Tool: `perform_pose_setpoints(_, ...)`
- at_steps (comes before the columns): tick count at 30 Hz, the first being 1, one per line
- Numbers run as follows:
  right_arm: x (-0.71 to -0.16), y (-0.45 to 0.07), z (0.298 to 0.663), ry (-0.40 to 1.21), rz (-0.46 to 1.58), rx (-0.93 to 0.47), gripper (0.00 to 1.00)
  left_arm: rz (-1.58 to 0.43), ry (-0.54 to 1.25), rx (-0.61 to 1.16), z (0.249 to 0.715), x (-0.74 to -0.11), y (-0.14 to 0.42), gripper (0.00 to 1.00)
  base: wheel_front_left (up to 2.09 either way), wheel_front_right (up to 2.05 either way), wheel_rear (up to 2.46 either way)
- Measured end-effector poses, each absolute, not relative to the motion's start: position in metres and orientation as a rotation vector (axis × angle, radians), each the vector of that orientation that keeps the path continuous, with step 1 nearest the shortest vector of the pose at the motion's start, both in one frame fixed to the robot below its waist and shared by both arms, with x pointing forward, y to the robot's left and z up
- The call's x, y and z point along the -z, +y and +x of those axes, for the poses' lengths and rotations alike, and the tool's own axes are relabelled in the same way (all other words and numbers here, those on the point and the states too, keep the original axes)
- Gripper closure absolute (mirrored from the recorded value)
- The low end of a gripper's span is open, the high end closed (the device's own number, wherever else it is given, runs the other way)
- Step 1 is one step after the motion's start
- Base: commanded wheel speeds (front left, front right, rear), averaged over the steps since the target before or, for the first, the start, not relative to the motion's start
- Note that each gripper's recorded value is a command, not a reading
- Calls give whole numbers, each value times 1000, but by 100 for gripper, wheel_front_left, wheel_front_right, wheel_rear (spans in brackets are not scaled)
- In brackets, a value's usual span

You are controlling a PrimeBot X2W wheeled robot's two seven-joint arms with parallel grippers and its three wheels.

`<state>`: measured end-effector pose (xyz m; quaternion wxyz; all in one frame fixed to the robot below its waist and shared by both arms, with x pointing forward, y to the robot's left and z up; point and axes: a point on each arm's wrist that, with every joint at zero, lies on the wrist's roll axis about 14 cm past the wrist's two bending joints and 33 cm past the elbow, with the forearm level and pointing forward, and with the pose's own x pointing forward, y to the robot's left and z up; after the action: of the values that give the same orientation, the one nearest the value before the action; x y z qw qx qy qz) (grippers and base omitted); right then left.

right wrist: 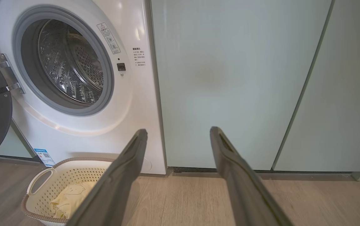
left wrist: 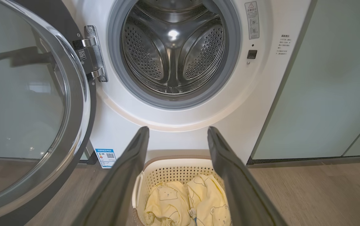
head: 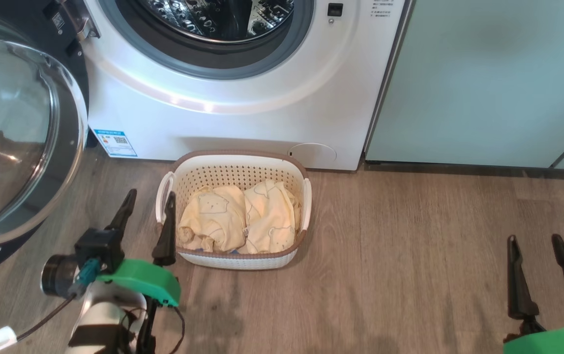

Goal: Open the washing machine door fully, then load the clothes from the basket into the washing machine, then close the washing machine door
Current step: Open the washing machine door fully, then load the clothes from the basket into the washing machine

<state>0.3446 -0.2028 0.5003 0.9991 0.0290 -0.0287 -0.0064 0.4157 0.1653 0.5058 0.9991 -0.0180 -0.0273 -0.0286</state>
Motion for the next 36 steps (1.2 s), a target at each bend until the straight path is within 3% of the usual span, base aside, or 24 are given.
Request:
perform_pose_setpoints(21, -501, -208, 341, -61, 65, 31, 0, -21, -52, 32, 413, -503, 170, 0, 7, -7, 0)
perform_pose_setpoints(36, -496, -209, 340, -44, 76, 39, 0, -2, -47, 52, 415, -501, 162, 0, 155, -155, 0)
